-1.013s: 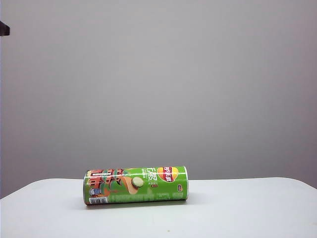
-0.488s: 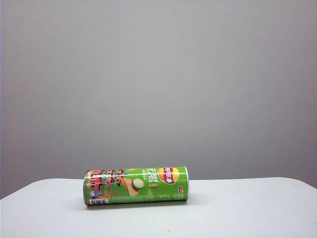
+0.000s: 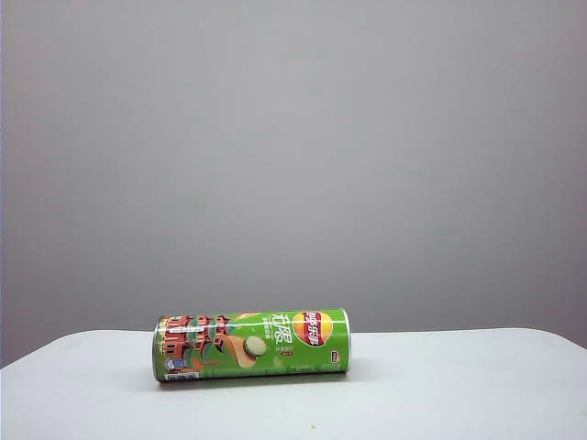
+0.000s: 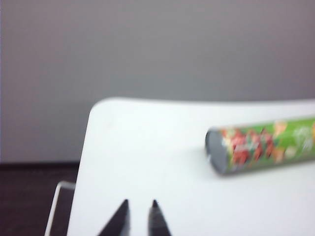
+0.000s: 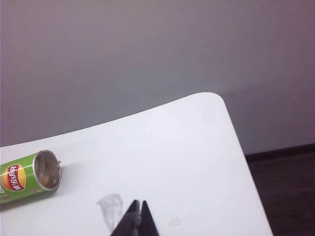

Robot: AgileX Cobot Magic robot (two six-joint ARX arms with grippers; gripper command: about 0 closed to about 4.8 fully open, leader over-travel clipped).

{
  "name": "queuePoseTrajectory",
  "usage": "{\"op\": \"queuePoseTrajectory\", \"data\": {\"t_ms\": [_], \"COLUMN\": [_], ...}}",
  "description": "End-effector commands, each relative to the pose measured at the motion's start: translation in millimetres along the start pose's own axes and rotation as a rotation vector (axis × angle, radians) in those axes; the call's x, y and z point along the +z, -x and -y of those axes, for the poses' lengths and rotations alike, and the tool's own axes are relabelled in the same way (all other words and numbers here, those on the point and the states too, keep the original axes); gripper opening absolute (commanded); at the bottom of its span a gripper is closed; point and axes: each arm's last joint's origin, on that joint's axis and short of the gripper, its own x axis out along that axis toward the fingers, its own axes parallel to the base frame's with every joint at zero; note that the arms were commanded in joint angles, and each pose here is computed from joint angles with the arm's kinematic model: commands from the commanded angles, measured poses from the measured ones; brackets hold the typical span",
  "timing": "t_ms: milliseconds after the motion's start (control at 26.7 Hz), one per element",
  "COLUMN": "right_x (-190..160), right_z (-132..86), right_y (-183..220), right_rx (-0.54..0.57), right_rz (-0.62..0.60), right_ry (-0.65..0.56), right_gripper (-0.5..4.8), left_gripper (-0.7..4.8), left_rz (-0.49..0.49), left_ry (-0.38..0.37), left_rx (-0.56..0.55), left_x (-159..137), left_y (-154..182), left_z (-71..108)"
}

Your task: Pick up the green tub of chips from the desk, push the transparent container that's holding the chips and has slipped out back in, and finally put the chips back on the desk.

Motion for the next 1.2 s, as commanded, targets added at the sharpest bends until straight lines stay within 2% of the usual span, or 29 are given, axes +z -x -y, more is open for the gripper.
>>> {"op": "queuePoseTrajectory", "data": {"t_ms": [38,375,525,600,1200], "right_x": [-1.2,-0.6,-0.5,-0.5,-0.5], "right_z": [0.5,0.3,0.3,0.3,0.3], "right_y": [-0.7,-0.6,-0.6,-0.6,-0.6], "right_rx": [-0.002,0.002,0.002,0.002,0.002], "right_rz": [0.003,0.008,0.008,0.008,0.008], "right_ry": [0.004,0.005,0.005,0.005,0.005], "right_gripper": [-0.05,-0.05,-0.05,-0.05,-0.05], "left_gripper": [-0.05,-0.02,0.00,0.26,0.26], "left_rz": [-0.066,-0.093,-0.093,-0.090,-0.090], "left_ry": [-0.044,-0.036,-0.037,-0.015,-0.015], "left_rx": [-0.004,-0.015,0.014,0.010,0.009], "left_x": [-5.5,-8.0,-7.9,-7.6,-7.6], "left_y": [0.5,0.5,0.6,0.5,0.5], "left_z": [0.2,0.5,-0.3,-0.2,-0.1]}}
